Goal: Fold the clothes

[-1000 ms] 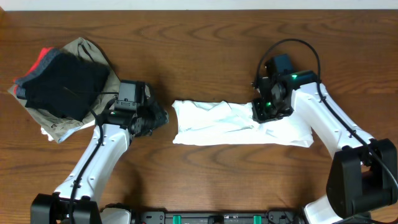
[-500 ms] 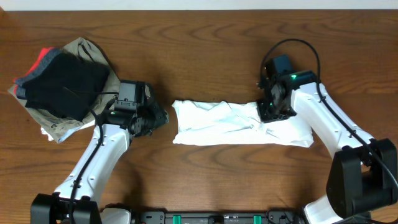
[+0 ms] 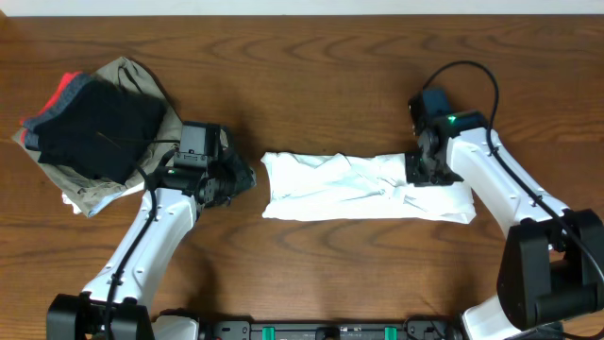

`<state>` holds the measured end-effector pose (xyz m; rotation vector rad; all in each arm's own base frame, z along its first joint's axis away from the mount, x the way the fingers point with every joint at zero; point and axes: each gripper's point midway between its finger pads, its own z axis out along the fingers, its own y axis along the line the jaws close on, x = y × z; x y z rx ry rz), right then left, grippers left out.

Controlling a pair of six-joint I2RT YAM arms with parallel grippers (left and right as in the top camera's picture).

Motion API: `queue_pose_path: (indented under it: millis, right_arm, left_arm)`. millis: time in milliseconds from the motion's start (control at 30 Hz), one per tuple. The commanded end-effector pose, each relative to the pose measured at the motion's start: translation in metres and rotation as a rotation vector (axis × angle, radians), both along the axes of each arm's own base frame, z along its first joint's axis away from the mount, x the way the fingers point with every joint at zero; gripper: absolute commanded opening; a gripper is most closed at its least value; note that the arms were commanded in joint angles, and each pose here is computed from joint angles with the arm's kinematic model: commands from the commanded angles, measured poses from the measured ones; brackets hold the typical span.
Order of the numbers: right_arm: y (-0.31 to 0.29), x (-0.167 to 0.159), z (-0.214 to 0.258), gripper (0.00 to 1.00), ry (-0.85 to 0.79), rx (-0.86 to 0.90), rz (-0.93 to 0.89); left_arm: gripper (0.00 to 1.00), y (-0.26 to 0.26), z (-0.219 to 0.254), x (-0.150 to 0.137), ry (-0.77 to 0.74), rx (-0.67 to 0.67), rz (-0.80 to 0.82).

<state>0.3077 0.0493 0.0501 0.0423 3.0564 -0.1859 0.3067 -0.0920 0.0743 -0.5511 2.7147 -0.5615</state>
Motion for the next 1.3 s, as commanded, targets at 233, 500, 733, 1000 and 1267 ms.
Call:
queue_pose_path:
  millis: [233, 500, 733, 1000, 1267]
  right_arm:
    - [0.08, -0.022, -0.027, 0.29, 0.015, 0.314, 0.219]
    - [0.087, -0.015, -0.025, 0.31, -0.023, 0.321, 0.244]
    - [0.076, 0.0, -0.005, 0.31, -0.086, 0.307, 0.212]
    - [0.039, 0.024, 0.055, 0.38, -0.295, 0.26, 0.133]
    - [0.027, 0.01, 0.048, 0.4, -0.236, 0.246, 0.101]
  left_arm:
    - [0.45, 0.004, 0.003, 0.0, -0.015, 0.016, -0.003]
    - [0.45, 0.004, 0.002, -0.001, -0.011, 0.017, -0.003]
    - [0.52, 0.004, 0.002, -0.001, -0.011, 0.017, -0.003]
    - [0.64, -0.01, -0.01, -0.004, 0.042, -0.058, -0.04]
    - [0.64, -0.043, -0.038, 0.0, 0.125, -0.231, -0.114]
